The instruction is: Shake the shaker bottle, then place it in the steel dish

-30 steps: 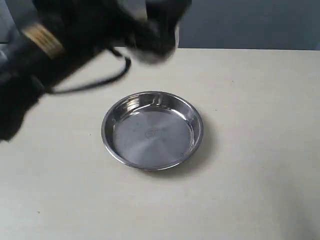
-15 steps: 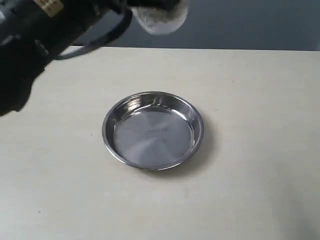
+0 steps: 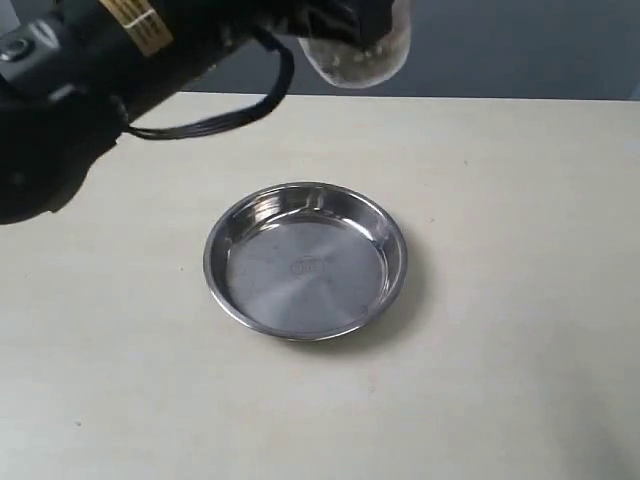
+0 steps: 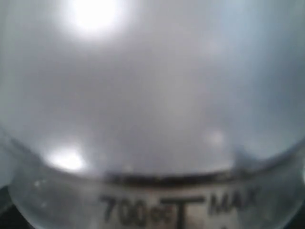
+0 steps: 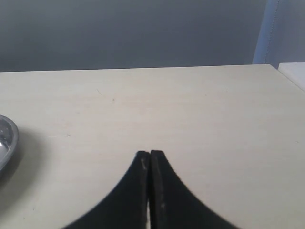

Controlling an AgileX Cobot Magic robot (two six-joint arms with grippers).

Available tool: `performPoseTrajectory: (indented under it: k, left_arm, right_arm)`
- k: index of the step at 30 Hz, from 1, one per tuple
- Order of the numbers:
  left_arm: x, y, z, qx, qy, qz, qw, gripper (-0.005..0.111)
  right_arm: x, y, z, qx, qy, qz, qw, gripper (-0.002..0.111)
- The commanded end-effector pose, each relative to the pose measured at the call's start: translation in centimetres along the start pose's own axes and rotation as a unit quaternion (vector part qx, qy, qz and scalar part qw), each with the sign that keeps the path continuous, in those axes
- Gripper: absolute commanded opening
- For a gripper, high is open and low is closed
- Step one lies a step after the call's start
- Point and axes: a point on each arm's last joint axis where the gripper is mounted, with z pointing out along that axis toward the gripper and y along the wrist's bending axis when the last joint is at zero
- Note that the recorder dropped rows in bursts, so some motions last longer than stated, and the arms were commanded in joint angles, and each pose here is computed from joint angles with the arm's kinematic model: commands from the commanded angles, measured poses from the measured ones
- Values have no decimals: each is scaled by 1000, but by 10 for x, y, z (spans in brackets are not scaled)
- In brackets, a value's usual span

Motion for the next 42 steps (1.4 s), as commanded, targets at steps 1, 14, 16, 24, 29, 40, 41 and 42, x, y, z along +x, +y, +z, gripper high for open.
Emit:
performPoseTrajectory:
  k: [1, 14, 16, 24, 29, 40, 41, 42]
  left_arm:
    - [101, 15, -14, -68, 221, -60, 971, 0]
    - [45, 9, -17, -44, 187, 4, 981, 0]
    - [100, 18, -30, -89, 268, -55, 958, 0]
    - [-5, -34, -15, 84, -25, 29, 996, 0]
    - [-12, -15, -10, 13, 73, 36, 997, 0]
    - [43, -15, -10, 12, 105, -31, 994, 0]
    - [35, -15, -11, 12, 90, -31, 995, 0]
    - [28, -15, -11, 12, 80, -30, 996, 0]
  right_arm:
    - [-1, 0, 0, 2, -8, 0, 1000, -1]
    - [-1, 0, 0, 2, -8, 0, 1000, -1]
    - [-1, 0, 0, 2, -8, 0, 1000, -1]
    - [-1, 0, 0, 2, -8, 0, 1000, -1]
    - [-1, 0, 0, 2, -8, 0, 1000, -1]
    - [-1, 0, 0, 2, -7, 0, 1000, -1]
    - [-1, 0, 0, 2, -7, 0, 1000, -1]
    - [-1, 0, 0, 2, -7, 0, 1000, -1]
